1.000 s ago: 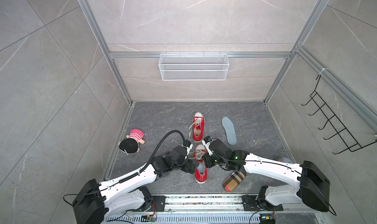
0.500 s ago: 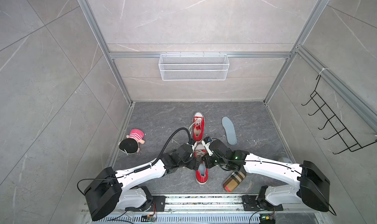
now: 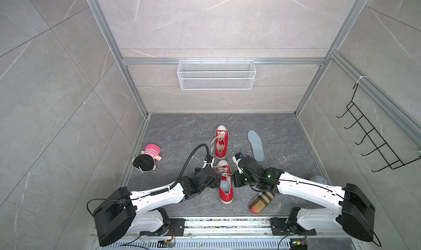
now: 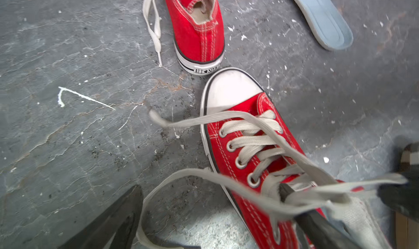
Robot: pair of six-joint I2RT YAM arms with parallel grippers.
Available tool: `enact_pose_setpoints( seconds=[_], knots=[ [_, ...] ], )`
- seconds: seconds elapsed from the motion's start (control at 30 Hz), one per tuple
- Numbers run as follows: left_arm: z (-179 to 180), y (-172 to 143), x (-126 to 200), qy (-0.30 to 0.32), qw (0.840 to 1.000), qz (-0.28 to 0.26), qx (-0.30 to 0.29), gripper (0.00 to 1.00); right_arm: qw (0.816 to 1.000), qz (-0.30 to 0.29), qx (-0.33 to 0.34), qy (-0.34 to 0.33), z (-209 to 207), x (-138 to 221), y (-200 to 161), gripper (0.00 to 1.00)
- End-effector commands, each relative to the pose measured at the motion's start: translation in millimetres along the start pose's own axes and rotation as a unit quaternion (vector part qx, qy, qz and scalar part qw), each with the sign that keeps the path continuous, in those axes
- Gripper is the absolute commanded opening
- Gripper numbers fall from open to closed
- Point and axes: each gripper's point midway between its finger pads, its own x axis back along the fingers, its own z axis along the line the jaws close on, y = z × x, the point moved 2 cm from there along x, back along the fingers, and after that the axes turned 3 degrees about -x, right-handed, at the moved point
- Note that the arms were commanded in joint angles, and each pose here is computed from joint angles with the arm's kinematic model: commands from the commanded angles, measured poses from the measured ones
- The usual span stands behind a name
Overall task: Remove the insole from the shoe
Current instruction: Untie the shoelace on the shoe.
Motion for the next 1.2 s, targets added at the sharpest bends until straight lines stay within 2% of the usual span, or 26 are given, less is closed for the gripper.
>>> enact_pose_setpoints(
  seconds=[0.0,0.1,0.27,0.4,0.5,0.6,0.73,1.0,1.1,1.17],
  knots=[
    [39.2,-2.3,-1.9,0.104,0.994,-0.019,0.025,0.91,0.993,0.047,-0.047,-0.093,-48.1,1.3,-28.3,0.0],
    [34.0,-6.7,-6.1,0.088,0.996,-0.009,0.023,0.89,0.994,0.046,-0.041,-0.087,-48.4,0.9,-25.1,0.0],
    [20.1,-11.8,-11.3,0.04,0.999,-0.003,0.021,0.86,0.999,0.019,0.015,0.026,-4.9,2.9,-2.8,0.02],
    [2.7,-7.9,-11.2,-0.017,1.0,-0.013,0.02,0.83,0.994,0.023,0.07,0.083,21.3,9.2,6.9,0.24],
    [-1.2,-5.7,-10.2,-0.028,0.999,-0.014,0.022,0.81,0.99,0.012,0.102,0.097,27.9,14.1,12.1,0.4],
    [-2.3,-5.7,-10.0,-0.032,0.999,-0.014,0.025,0.79,0.987,0.02,0.114,0.115,33.7,8.8,11.1,0.47],
    [-1.8,-5.6,-9.7,-0.031,0.999,-0.015,0.026,0.78,0.985,0.049,0.095,0.138,43.0,-6.9,7.9,0.47],
    [1.1,-5.8,-9.8,-0.023,0.999,-0.017,0.028,0.78,0.988,0.054,0.046,0.135,40.3,-31.3,6.1,0.46],
    [4.2,-4.3,-8.8,-0.014,0.999,-0.022,0.027,0.78,0.99,0.055,0.03,0.129,38.5,-38.8,6.4,0.43],
    [7.3,-4.2,-8.4,-0.005,0.999,-0.024,0.028,0.78,0.991,0.058,0.02,0.121,37.0,-43.9,7.1,0.35]
  ],
)
